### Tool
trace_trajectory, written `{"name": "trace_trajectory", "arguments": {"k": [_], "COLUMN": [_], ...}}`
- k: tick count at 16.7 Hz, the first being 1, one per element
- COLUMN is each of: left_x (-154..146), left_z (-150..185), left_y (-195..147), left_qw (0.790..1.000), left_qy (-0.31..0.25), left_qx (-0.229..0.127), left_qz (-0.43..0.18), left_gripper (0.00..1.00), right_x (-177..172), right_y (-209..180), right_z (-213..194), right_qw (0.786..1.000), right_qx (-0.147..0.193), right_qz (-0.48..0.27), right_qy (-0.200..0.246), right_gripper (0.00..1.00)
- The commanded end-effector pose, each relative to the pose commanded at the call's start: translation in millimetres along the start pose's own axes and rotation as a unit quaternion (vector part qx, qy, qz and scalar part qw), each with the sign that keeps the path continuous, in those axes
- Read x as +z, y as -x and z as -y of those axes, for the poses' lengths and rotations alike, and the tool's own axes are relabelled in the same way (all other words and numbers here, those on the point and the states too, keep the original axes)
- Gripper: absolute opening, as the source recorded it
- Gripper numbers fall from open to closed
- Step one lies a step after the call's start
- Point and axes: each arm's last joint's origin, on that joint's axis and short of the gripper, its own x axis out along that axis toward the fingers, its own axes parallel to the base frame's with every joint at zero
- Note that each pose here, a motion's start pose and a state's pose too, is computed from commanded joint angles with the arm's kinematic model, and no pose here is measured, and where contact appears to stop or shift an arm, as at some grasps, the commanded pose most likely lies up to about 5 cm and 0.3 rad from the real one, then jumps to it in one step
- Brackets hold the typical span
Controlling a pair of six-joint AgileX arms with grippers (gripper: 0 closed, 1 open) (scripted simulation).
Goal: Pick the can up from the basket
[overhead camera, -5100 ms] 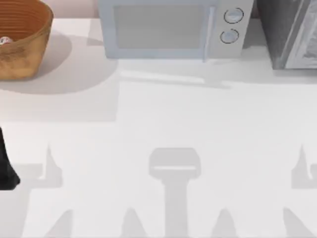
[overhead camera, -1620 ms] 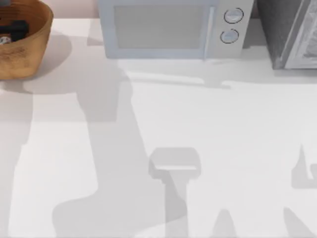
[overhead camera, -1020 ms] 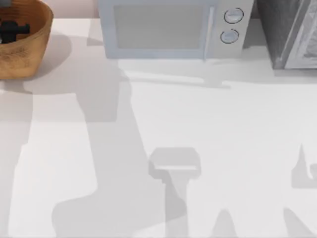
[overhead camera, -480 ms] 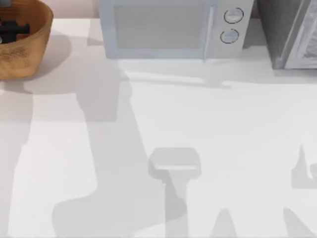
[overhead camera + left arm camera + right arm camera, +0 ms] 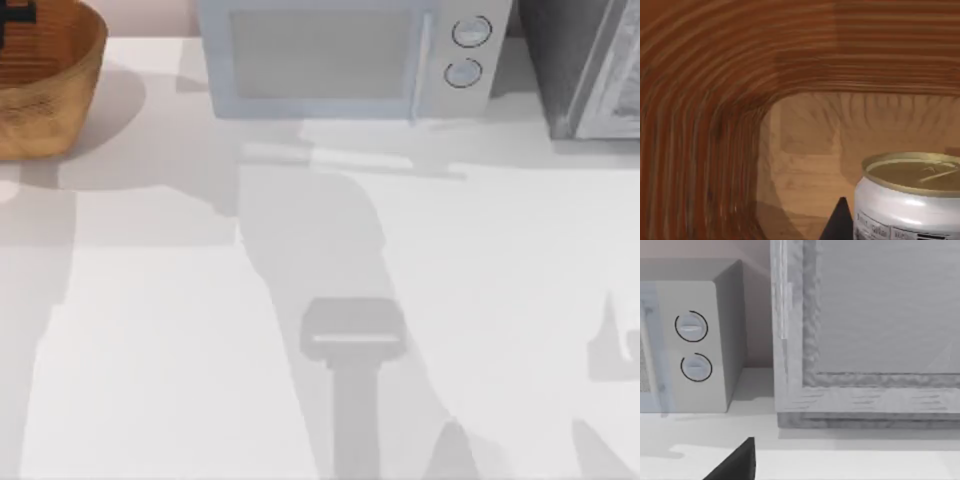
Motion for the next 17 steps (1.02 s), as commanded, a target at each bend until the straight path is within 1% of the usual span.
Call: {"name": "trace_trajectory", "arguments": {"k": [2, 4, 5, 7, 9, 11, 12, 15, 17], "left_x": [-11.3, -35.0, -52.2, -97.1, -151.0, -207.5, -234.9, -305.0, -338.4], "left_z": [8.5, 18.3, 23.2, 32.2, 39.7, 45.7, 48.2, 54.4, 57.7], "left_y": [48.2, 100.5, 125.8, 169.5, 199.1, 213.3, 214.2, 198.3, 179.1], "left_qw": [0.999, 0.996, 0.994, 0.986, 0.975, 0.961, 0.953, 0.924, 0.903], "left_qy": [-0.003, -0.006, -0.007, -0.006, -0.003, 0.001, 0.004, 0.012, 0.017], "left_qx": [0.017, 0.031, 0.036, 0.043, 0.045, 0.041, 0.038, 0.022, 0.010], "left_qz": [0.036, 0.082, 0.107, 0.160, 0.216, 0.273, 0.301, 0.382, 0.429], "left_gripper": [0.00, 0.00, 0.00, 0.00, 0.00, 0.00, 0.00, 0.00, 0.00], "right_x": [0.0, 0.0, 0.0, 0.0, 0.0, 0.0, 0.0, 0.0, 0.0], "right_y": [0.0, 0.0, 0.0, 0.0, 0.0, 0.0, 0.0, 0.0, 0.0], "right_z": [0.0, 0.0, 0.0, 0.0, 0.0, 0.0, 0.0, 0.0, 0.0], "right_qw": [1.000, 1.000, 1.000, 1.000, 1.000, 1.000, 1.000, 1.000, 1.000], "right_qx": [0.000, 0.000, 0.000, 0.000, 0.000, 0.000, 0.000, 0.000, 0.000], "right_qz": [0.000, 0.000, 0.000, 0.000, 0.000, 0.000, 0.000, 0.000, 0.000], "right_qy": [0.000, 0.000, 0.000, 0.000, 0.000, 0.000, 0.000, 0.000, 0.000], "right_gripper": [1.00, 1.00, 1.00, 1.00, 1.00, 1.00, 1.00, 1.00, 1.00]}}
